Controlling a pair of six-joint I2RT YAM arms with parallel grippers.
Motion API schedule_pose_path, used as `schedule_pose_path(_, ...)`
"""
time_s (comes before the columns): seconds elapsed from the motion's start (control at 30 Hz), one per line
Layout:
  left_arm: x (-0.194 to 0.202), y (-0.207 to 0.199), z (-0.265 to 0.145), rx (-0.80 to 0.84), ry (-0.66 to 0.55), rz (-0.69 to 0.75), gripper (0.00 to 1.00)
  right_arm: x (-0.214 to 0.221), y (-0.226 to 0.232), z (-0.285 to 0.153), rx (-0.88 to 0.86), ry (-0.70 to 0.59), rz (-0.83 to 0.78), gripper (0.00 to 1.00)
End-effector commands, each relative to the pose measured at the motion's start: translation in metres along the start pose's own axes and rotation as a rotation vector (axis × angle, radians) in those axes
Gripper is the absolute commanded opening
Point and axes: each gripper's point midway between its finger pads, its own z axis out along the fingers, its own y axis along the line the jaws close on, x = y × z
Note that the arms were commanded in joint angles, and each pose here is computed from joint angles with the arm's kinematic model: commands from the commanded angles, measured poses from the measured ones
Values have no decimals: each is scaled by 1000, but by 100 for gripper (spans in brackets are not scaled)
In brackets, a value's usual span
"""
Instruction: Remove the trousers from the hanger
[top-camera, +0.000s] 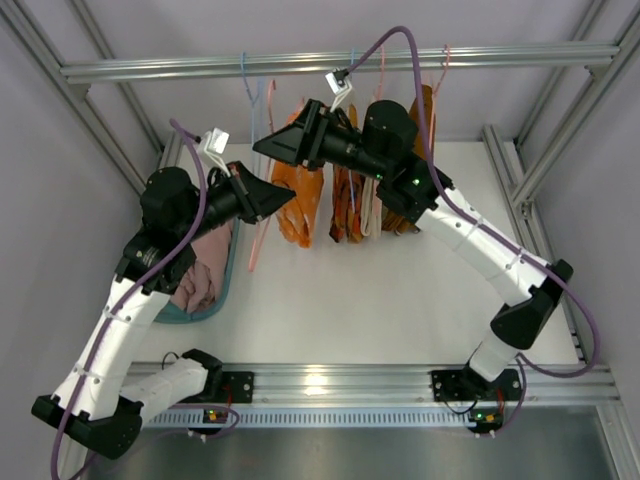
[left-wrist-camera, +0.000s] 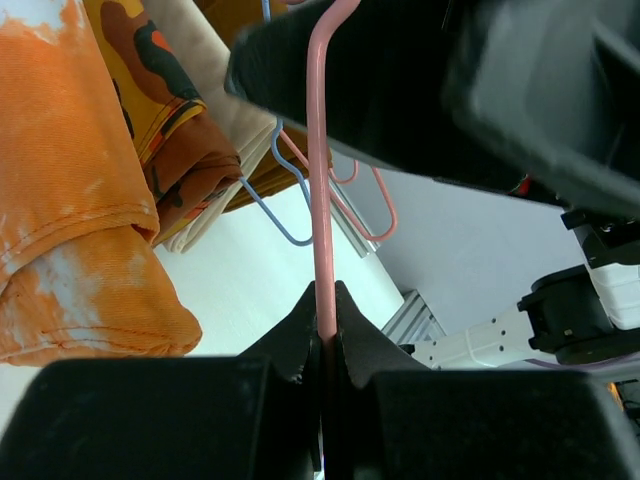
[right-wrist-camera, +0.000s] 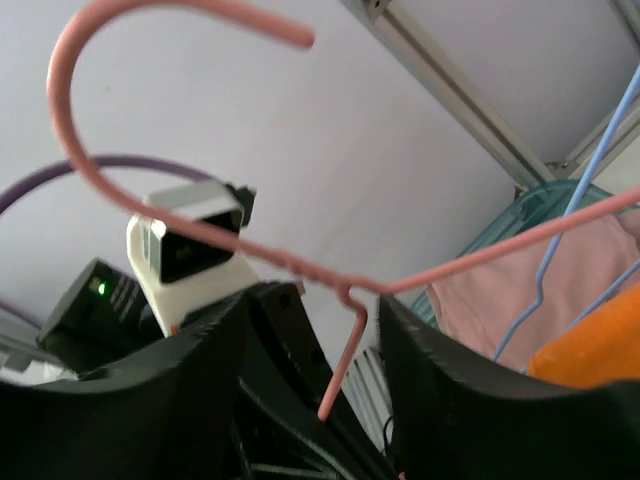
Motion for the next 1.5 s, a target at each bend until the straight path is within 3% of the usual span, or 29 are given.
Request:
schedule_pose_path(0.0, -71, -83, -33, 248, -283, 213, 0, -25, 25, 9, -9, -84, 21, 49)
schedule_pose_path(0.07, -71, -84, -32, 254, -289, 211, 0, -21, 22, 19, -7, -78, 39, 43)
schedule_pose_path(0.33, -74, -90, -31, 270, -301, 216, 0, -6, 10, 35, 8, -49, 83, 41)
schedule_pose_path(0.5, -72, -89, -28, 270, -295, 211, 0, -6, 14, 40, -13, -52, 94, 35)
schedule_pose_path(0.67, -63, -83, -19, 250, -267, 217, 0, -5, 24, 42, -43, -50, 95, 17)
schedule_pose_path(0.7, -60, -84, -18, 252, -259, 218, 0, -4, 24, 41, -45, -48, 93, 8)
schedule_pose_path(0.8, -53, -79, -15, 235, -232, 240, 18, -6, 29, 36, -54, -48, 81, 0)
schedule_pose_path(0.83, -52, -77, -15, 230, -226, 283, 45, -5, 30, 34, -55, -45, 77, 0)
schedule_pose_path(0.93, -56, -81, -32, 215, -250, 434, 71, -6, 37, 22, -68, -40, 59, 0)
schedule_pose_path(1.1, -73, -73, -67, 86, -358, 654, 73, -12, 51, -4, -93, -42, 47, 0)
schedule_pose_path(1.3, -91, -59, -118, -100, -489, 743, 75, -13, 67, -26, -125, -39, 35, 0)
schedule_pose_path(1.4, -83, -16, -127, -288, -484, 727, 78, -14, 75, -32, -150, -38, 24, 0)
schedule_pose_path(1.47, -64, -1, -124, -291, -419, 755, 82, -17, 79, -35, -160, -46, 15, 0)
